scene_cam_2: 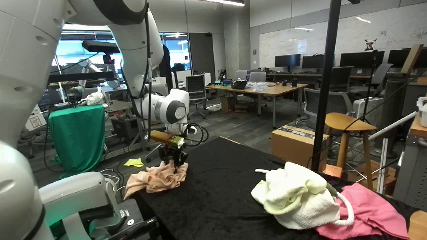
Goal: One by one, move every item on the table to the right back of the table.
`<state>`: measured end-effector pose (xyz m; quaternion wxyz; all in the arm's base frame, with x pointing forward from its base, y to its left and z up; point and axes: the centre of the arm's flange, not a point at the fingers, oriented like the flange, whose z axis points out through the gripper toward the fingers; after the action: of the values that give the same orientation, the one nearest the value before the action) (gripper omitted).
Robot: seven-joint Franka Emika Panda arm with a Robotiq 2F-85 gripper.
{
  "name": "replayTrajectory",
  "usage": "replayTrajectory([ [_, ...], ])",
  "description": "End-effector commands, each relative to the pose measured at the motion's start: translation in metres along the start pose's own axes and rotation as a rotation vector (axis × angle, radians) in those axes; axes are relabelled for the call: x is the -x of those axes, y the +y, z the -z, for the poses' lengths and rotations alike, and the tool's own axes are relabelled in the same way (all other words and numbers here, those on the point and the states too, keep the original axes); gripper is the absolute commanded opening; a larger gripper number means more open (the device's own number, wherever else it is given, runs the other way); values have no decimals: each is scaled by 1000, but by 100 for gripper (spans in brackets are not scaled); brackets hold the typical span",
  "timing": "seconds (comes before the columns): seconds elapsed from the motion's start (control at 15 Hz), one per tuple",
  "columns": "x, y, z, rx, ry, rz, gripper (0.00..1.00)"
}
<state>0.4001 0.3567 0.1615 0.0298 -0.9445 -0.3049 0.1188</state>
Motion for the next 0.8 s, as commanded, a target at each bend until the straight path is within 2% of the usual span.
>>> replayTrajectory([
  [0.0, 3, -2, 7, -22, 4, -25, 13],
  [0.2, 10, 2, 20, -32, 29, -37, 8],
  [0.4, 18, 12, 43, -38, 94, -75, 13],
  [0.73, 32, 48, 106, -9, 308, -230, 13],
])
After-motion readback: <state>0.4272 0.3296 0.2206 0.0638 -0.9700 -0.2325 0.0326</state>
